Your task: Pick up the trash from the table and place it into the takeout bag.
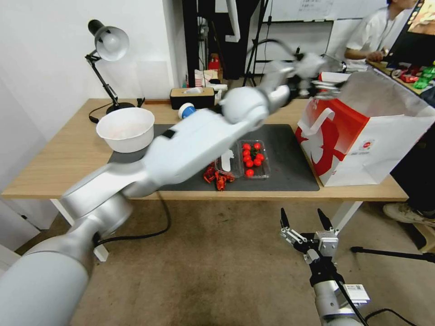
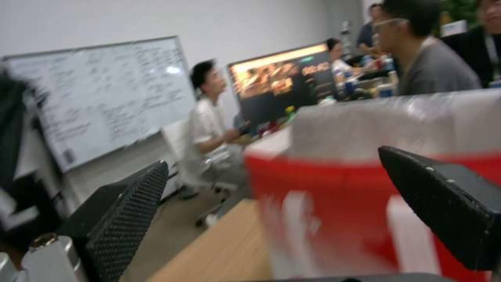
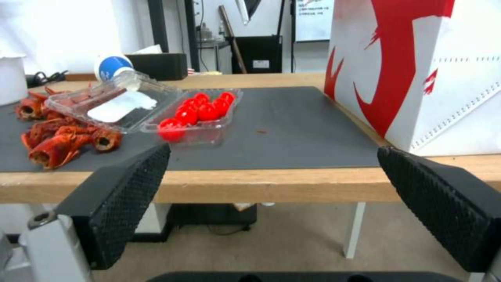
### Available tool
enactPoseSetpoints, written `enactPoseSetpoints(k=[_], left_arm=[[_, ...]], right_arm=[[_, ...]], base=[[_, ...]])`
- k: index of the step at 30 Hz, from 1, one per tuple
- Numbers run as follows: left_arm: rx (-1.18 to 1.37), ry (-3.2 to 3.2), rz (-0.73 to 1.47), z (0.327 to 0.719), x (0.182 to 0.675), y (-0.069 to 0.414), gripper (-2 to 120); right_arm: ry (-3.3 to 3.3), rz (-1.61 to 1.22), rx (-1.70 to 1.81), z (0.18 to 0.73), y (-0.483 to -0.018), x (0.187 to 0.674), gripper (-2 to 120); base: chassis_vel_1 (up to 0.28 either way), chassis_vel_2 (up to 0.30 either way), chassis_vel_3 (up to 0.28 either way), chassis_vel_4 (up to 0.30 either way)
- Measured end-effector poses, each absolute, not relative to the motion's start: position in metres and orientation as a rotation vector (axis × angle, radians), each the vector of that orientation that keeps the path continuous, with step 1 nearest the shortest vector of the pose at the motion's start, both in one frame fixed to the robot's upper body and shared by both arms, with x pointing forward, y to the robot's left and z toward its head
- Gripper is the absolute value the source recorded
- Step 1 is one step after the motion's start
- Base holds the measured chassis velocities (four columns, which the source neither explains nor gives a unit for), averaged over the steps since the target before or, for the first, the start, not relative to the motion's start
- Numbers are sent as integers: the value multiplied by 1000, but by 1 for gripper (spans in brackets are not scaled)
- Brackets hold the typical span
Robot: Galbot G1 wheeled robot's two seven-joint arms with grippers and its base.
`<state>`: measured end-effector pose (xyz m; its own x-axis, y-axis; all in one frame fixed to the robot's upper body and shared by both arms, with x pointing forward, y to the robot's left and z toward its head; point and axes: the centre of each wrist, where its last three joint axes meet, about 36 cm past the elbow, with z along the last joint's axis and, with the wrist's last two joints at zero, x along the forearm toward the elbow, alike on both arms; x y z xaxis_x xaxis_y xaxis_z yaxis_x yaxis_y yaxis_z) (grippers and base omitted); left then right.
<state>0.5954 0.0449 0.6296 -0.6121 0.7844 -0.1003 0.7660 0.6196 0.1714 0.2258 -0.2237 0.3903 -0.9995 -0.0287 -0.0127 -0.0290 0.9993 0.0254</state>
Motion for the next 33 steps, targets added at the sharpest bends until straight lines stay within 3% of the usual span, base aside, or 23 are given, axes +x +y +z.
enactPoseSetpoints(k=[1,4,8,16,24,33], left_arm=[[1292,2676,166,630,595,45,100],[1168,2780,152,589,571,112,100],[1093,2817,133,571,545,141,100],[680,2972,145,495,436,236,100],[289,3074,92,410,326,281,100],[72,3088,55,367,264,289,100]], right_arm=[[3129,40,-45,390,-224,226,100],[3131,36,-57,392,-224,224,100],[3129,40,-65,395,-224,221,100],[3127,41,-100,402,-220,213,100],[3124,33,-115,404,-221,212,100],[3120,26,-113,398,-221,218,100]], base=[[0,0,0,0],[0,0,0,0],[0,0,0,0],[0,0,0,0],[0,0,0,0],[0,0,0,0]])
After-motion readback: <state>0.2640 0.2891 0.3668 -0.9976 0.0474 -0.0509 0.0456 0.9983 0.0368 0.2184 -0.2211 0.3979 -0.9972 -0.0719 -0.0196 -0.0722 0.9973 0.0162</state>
